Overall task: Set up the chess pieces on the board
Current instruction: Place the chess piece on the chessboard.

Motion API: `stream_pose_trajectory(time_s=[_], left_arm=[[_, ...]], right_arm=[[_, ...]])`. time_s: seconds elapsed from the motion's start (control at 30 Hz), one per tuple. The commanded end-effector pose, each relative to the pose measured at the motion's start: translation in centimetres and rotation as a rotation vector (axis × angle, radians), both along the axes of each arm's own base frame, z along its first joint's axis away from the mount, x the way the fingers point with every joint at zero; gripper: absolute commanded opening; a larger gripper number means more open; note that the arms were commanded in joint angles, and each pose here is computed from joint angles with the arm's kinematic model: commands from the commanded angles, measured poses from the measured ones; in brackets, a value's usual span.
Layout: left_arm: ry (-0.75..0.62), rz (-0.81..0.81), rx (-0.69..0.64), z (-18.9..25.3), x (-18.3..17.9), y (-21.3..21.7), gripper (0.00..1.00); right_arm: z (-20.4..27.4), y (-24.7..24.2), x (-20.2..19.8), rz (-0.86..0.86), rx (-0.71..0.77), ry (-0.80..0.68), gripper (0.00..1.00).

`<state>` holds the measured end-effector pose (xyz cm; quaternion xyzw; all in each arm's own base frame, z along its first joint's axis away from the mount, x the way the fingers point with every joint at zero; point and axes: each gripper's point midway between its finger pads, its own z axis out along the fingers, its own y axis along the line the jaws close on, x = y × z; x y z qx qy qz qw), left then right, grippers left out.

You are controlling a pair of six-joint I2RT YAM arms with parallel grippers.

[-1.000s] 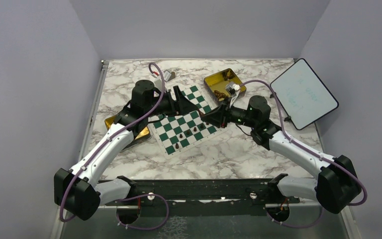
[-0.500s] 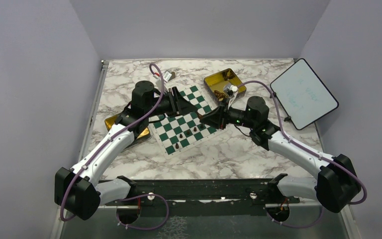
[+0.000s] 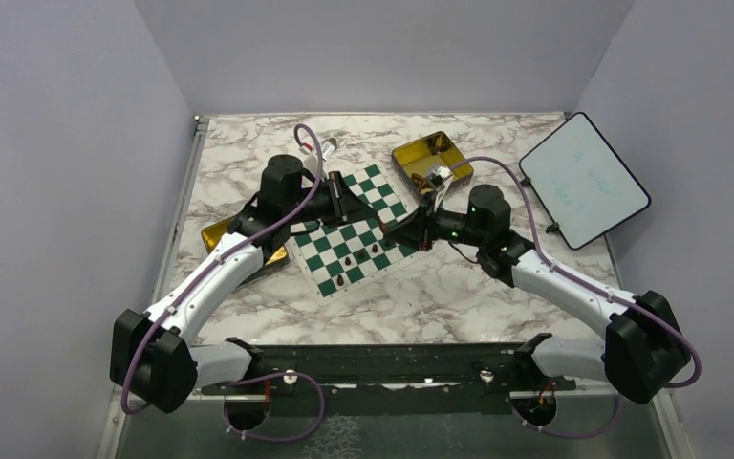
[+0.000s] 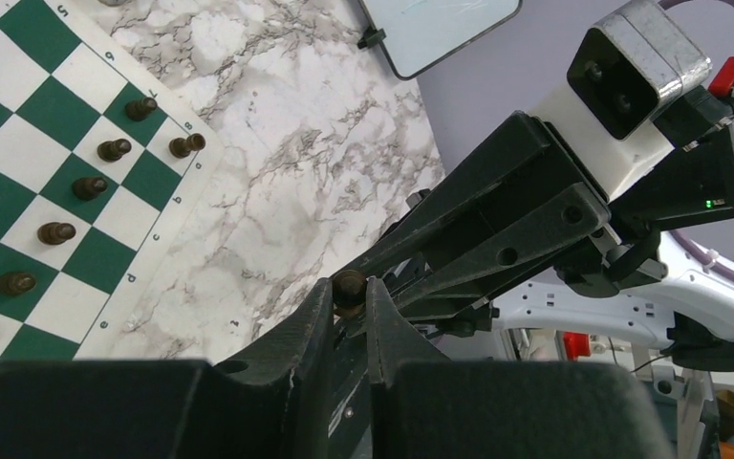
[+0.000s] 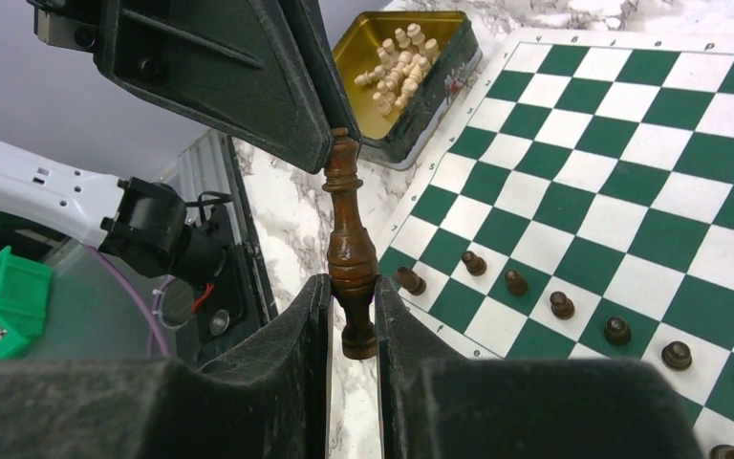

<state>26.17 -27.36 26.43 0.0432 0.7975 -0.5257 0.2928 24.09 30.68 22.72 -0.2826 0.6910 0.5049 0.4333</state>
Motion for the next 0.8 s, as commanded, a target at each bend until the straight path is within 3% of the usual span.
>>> stream_pose_trajectory(time_s=[0.0,0.37,0.77], left_arm=[[-0.018,-0.032,0.032,-0.2,0.0,-0.1,0.08],[-0.123,0.049,0.174,-1.1,1.5,1.8,0.04],[-0.252,0.145,0.397,-2.7,2.1,2.6,0.03]], right_arm=[[1.9,0.6,0.1,0.027,0.020,-0.055,0.07],[-3.6,-0.4,0.2,-0.050,-0.118,0.161,0.07],[-5.2,-4.4,4.0,-0.321,-0.224,0.193,0.07]])
